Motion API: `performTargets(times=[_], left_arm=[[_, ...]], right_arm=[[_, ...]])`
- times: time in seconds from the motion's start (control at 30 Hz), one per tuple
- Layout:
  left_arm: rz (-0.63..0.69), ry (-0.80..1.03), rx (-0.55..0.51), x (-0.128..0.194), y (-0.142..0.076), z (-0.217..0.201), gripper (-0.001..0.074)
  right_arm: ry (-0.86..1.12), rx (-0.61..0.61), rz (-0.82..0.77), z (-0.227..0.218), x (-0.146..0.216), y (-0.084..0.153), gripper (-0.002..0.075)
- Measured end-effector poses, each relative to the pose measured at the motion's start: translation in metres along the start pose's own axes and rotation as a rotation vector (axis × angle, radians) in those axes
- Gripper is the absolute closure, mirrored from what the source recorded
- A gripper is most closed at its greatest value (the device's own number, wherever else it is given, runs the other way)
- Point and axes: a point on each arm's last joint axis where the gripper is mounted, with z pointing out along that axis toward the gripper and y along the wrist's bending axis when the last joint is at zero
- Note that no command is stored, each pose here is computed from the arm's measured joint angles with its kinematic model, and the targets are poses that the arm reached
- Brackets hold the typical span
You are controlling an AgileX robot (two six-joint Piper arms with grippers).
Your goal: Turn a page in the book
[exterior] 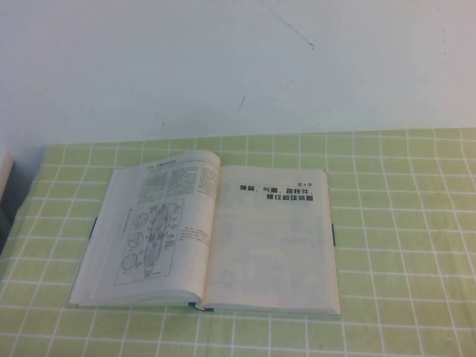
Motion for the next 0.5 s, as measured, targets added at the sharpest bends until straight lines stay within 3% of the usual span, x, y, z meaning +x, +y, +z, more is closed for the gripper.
performTargets(times=[0.5], left_arm=[[0.0, 0.0, 0.0, 0.0, 0.0, 0.0, 0.0738]], right_arm=[[0.0, 0.0, 0.0, 0.0, 0.0, 0.0, 0.0728]])
